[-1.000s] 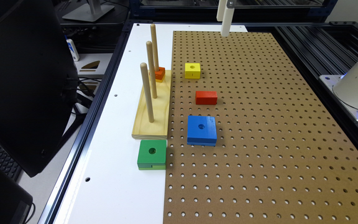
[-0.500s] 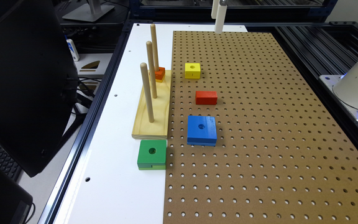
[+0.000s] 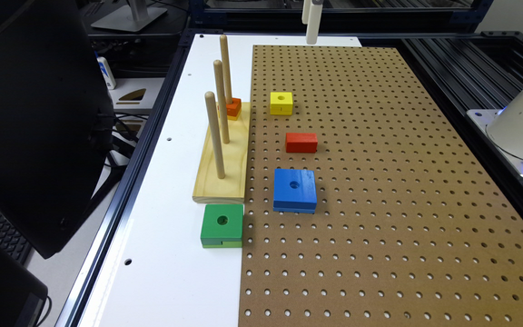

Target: Pick up yellow block.

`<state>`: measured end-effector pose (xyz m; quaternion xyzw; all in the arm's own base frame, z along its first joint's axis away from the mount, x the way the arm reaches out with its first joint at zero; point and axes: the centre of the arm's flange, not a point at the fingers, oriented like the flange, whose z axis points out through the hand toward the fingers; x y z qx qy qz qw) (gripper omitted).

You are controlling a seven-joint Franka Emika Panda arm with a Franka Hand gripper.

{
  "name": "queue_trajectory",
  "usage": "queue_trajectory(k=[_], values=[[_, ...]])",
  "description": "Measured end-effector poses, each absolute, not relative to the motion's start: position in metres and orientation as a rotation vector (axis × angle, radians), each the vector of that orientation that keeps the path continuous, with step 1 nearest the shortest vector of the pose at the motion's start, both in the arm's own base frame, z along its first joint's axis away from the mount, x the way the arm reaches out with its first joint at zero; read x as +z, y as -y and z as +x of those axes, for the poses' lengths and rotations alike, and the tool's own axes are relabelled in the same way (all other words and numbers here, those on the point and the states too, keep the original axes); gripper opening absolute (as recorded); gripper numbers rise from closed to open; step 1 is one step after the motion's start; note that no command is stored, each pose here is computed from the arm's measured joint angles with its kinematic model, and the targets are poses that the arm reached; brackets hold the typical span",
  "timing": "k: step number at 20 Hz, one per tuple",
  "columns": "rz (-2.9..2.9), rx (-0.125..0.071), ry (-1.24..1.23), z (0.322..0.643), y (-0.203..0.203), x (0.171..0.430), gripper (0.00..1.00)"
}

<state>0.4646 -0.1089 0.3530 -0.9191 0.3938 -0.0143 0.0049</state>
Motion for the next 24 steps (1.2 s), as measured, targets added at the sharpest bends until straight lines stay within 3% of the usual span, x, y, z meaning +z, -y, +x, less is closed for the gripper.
queue_trajectory(k=[12, 14, 19, 24], values=[[-2.876, -0.061, -1.238, 0.474, 0.129, 0.356, 1.00], [-2.877, -0.047, -1.237, 0.477, 0.134, 0.343, 1.00], [-2.874, -0.042, -1.236, 0.488, 0.138, 0.296, 1.00], [-2.876, -0.044, -1.230, 0.491, 0.137, 0.295, 1.00]])
